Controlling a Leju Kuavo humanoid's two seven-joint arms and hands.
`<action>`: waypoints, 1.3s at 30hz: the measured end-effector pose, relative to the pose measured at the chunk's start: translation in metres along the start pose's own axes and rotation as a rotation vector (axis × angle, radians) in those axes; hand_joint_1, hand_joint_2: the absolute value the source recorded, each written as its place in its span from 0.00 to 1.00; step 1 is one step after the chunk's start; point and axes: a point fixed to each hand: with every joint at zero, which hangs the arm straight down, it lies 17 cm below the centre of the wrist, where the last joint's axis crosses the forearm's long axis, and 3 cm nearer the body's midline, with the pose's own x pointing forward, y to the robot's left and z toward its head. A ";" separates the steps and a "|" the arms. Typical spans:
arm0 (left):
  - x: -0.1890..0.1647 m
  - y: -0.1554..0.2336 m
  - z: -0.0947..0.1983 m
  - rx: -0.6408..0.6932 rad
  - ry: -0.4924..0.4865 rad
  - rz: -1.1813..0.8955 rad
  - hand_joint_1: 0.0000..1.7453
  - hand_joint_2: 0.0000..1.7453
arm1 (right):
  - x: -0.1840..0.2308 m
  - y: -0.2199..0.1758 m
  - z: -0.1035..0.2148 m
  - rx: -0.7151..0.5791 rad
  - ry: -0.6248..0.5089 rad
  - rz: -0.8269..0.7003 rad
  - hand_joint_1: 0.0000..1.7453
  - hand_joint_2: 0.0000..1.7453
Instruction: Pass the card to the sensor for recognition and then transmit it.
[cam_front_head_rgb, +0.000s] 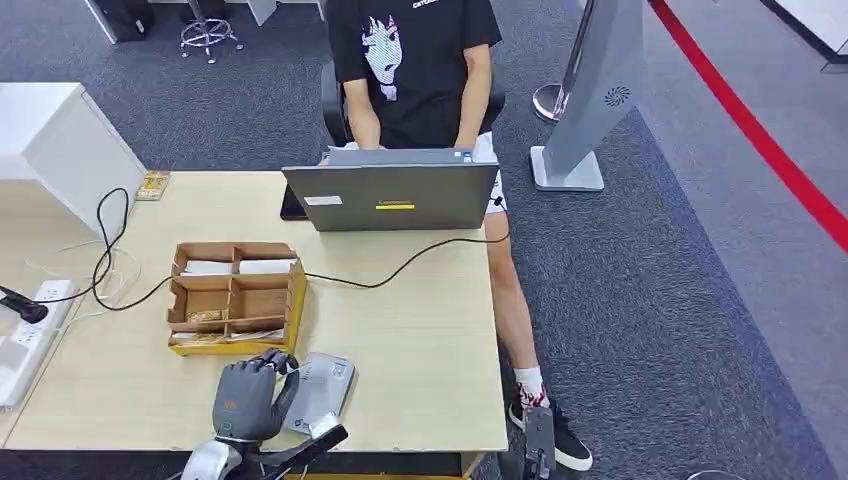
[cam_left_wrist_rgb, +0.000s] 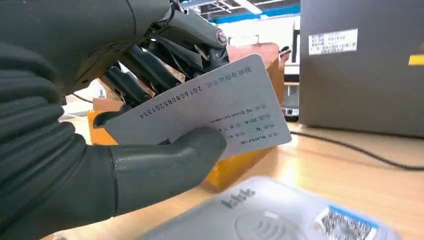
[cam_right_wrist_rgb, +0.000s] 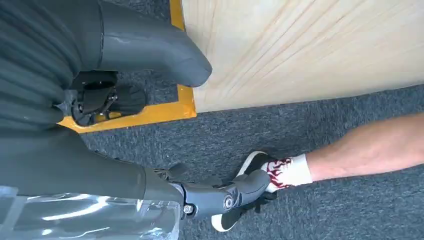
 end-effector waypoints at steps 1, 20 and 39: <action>-0.001 -0.003 0.001 -0.009 0.002 0.000 1.00 1.00 | 0.000 0.000 0.000 0.000 0.000 0.000 0.00 1.00; 0.005 -0.018 0.004 -0.046 -0.034 -0.016 1.00 1.00 | 0.000 0.001 0.000 0.004 0.002 0.004 0.00 1.00; 0.024 -0.007 -0.007 -0.019 -0.121 -0.095 1.00 1.00 | 0.001 0.007 0.002 0.026 -0.003 0.026 0.00 1.00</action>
